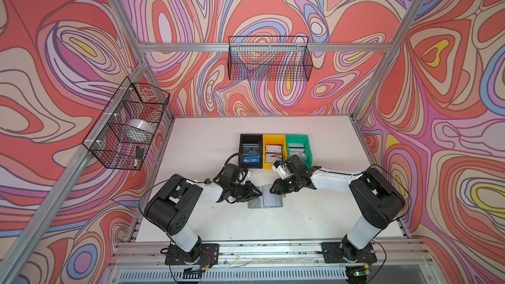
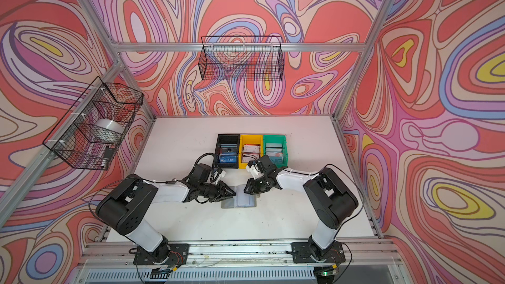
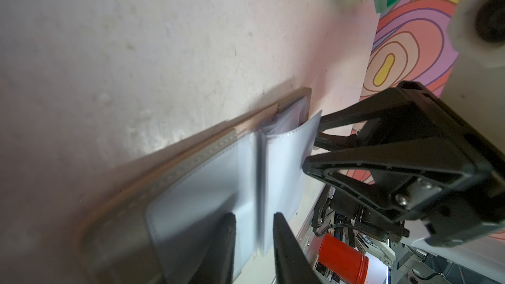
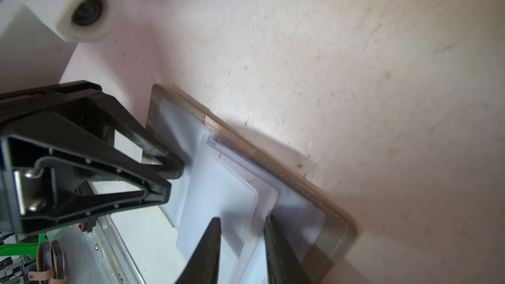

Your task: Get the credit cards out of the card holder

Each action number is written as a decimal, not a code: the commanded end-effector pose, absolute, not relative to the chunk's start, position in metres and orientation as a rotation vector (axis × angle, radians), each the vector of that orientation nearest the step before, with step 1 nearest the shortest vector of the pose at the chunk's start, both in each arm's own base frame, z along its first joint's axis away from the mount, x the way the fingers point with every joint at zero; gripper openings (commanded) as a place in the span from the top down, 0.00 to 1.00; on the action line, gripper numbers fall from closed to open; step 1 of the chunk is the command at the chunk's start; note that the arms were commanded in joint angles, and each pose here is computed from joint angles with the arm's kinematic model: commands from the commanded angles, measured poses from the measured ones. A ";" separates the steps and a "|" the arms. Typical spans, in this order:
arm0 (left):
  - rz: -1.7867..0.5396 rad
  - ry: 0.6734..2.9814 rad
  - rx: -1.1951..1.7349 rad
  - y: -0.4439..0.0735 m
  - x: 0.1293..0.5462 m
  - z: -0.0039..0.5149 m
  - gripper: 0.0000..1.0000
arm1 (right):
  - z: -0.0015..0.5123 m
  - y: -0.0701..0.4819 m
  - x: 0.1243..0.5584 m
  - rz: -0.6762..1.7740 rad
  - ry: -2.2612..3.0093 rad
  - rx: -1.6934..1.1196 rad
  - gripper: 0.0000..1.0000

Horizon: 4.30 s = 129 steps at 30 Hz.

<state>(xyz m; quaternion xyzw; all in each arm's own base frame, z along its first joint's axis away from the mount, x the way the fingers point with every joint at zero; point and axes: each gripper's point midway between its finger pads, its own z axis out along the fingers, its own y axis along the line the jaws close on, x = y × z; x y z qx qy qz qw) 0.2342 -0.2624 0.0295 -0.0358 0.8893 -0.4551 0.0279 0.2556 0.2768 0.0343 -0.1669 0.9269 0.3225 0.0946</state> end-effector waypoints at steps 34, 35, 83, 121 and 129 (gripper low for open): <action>-1.294 2.653 -0.160 -0.191 0.223 0.096 0.69 | 0.057 0.360 0.230 1.428 2.668 -0.746 0.68; -1.314 2.642 -0.166 -0.193 0.225 0.096 0.68 | 0.054 0.360 0.230 1.426 2.678 -0.739 0.67; -1.590 2.639 -0.160 -0.277 0.225 0.042 0.74 | 0.024 0.275 0.240 1.075 2.864 -0.434 0.75; -1.442 2.713 -0.138 -0.270 0.224 0.027 0.71 | 0.005 0.267 0.233 1.059 2.935 -0.385 0.76; -1.506 2.677 -0.153 -0.279 0.231 0.025 0.73 | 0.004 0.268 0.233 1.066 2.935 -0.387 0.76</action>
